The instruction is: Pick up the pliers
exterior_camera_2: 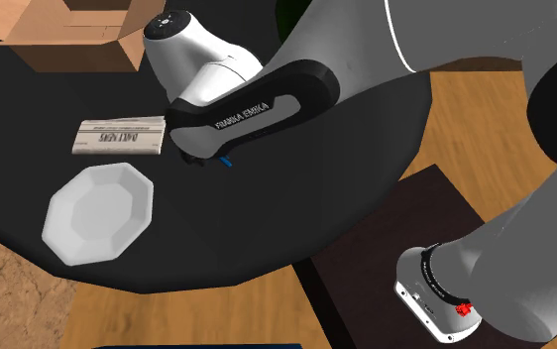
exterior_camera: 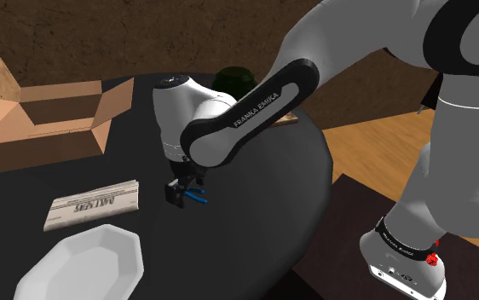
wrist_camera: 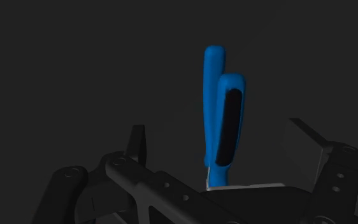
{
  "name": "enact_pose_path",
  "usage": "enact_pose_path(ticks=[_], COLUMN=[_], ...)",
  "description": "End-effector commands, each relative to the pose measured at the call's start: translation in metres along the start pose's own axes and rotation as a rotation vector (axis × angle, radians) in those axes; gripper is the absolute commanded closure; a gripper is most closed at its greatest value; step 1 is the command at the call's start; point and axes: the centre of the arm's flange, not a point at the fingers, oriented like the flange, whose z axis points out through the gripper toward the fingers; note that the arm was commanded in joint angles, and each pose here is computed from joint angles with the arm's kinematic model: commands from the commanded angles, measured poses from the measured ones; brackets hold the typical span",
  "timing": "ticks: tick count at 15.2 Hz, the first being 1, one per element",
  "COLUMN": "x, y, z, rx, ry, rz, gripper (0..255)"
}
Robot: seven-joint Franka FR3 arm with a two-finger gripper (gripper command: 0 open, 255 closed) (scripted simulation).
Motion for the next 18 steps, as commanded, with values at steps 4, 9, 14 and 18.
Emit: enact_pose_path(ticks=[4, 9, 14, 18], x=[0.001, 0.002, 0.0, 0.0], y=[0.0, -0.002, 0.0, 0.0], z=[0.008, 0.008, -0.003, -0.024], rx=[0.0, 0.0, 0.0, 0.0], ry=[0.0, 0.001, 0.0, 0.0], rz=[0.0, 0.0, 0.0, 0.0], gripper=[255, 255, 255, 255])
